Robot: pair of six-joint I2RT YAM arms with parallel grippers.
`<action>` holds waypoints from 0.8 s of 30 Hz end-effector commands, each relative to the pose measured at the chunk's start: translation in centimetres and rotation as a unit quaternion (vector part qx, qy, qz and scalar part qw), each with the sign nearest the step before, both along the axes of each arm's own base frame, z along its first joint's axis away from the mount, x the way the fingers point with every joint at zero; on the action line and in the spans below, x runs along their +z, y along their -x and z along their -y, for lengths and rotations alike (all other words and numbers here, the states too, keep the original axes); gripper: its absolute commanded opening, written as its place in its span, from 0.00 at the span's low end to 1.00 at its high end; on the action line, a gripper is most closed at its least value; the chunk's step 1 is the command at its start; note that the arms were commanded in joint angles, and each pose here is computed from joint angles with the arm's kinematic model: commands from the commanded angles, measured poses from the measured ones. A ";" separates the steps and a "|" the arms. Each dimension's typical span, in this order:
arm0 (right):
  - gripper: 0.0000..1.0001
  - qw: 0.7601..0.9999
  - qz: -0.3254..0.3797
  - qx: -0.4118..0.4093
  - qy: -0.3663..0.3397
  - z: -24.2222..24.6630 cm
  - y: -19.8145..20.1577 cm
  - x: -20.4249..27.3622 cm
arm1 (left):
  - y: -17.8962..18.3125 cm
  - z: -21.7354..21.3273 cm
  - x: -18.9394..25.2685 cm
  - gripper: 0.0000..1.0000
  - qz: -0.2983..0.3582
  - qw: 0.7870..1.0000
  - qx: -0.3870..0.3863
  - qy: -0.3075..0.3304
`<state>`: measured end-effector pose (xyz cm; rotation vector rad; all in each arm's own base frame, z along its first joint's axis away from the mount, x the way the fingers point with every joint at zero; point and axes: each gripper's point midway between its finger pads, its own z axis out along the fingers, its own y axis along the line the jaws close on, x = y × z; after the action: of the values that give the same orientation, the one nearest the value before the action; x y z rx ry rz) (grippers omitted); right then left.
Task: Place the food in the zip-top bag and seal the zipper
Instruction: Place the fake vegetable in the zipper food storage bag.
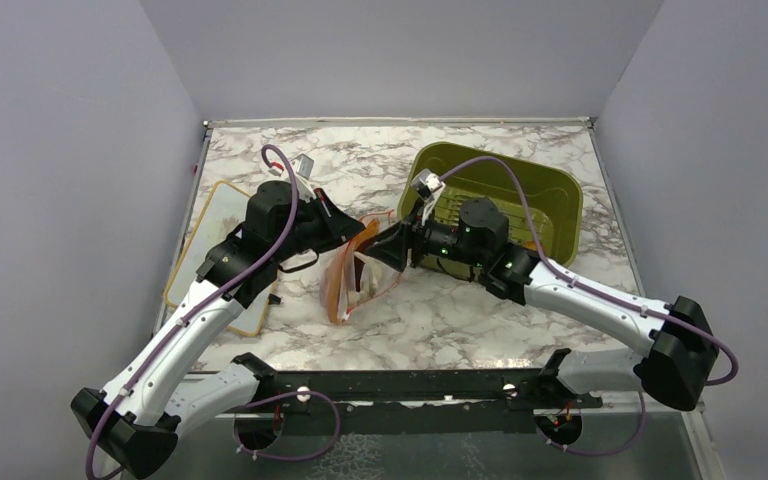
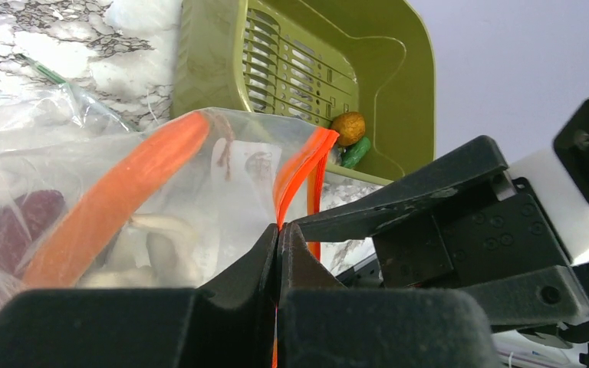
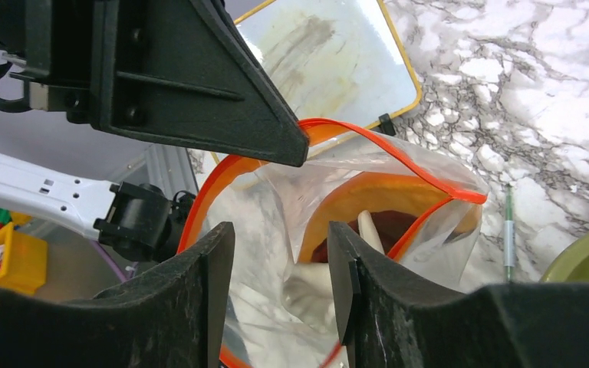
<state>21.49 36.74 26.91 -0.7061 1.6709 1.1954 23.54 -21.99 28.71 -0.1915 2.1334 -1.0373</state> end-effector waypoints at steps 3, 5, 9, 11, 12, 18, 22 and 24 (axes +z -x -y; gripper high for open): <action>0.49 0.999 0.040 0.023 0.028 1.0 1.3 2.5 | 0.2 0.2 1.7 0.00 0.035 0.999 -0.010 0.017; 0.49 0.998 0.049 0.027 0.036 1.4 1.6 3.4 | 0.3 -0.1 1.4 0.00 0.037 0.999 -0.006 0.012; 0.49 0.991 0.070 -0.012 0.110 3.5 0.5 3.4 | 0.3 -0.6 1.0 0.00 0.044 0.999 -0.001 0.000; 0.49 0.984 0.085 -0.037 0.155 4.8 -0.4 3.2 | 0.3 -0.8 0.7 0.00 0.044 0.999 0.001 -0.006; 0.49 0.979 0.090 -0.045 0.176 5.4 -0.7 3.0 | 0.4 -0.9 0.6 0.00 0.044 0.999 0.000 -0.010; 0.52 0.953 0.092 -0.084 0.277 8.7 -1.8 1.1 | 0.3 -1.1 0.3 0.00 0.047 0.999 -0.001 -0.024; 0.65 0.923 0.066 -0.120 0.360 11.4 -2.5 -2.2 | 0.3 -1.2 0.3 0.00 0.051 0.998 -0.001 -0.027; 0.68 0.903 0.053 -0.140 0.402 12.8 -2.9 -3.9 | 0.4 -1.2 0.3 0.00 0.052 0.998 -0.004 -0.030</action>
<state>23.71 28.01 26.87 -0.9256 1.9162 0.5072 23.11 -21.08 28.35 -0.1258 2.1109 -0.9820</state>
